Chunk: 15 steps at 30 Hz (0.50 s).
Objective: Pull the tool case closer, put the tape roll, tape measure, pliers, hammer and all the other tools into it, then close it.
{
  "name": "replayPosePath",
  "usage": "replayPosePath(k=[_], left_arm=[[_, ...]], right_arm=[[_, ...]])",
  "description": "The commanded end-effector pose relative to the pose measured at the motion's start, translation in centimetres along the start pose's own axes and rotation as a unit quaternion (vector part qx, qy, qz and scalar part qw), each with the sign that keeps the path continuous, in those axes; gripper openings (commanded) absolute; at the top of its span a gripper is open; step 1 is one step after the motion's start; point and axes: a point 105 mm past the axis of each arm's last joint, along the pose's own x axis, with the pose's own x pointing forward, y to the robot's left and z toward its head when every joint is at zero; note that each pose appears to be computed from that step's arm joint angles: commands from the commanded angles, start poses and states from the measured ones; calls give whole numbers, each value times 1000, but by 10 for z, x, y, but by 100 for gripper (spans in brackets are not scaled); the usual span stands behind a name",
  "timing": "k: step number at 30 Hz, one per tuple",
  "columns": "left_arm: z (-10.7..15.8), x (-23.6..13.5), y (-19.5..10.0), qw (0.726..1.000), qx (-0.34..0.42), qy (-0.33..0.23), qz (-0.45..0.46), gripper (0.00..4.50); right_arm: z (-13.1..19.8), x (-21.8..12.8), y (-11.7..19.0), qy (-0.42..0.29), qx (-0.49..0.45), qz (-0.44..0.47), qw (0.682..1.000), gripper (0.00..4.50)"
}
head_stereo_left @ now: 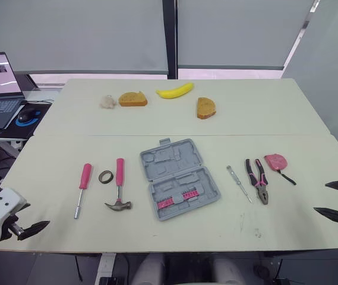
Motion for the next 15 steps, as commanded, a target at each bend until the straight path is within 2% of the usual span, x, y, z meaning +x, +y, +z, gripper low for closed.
replayPosePath(k=[1,5,15], left_arm=[[7,-7,7,1000,3,-11,12,450],[5,-8,8,1000,-6,-8,15,450],[14,-9,5,999,-5,-50,-12,450]], right_arm=[[6,-2,-3,-12,-14,-10,1000,445],[6,-1,-4,-15,-15,-10,1000,445],[9,0,-13,-26,-21,-27,999,445]])
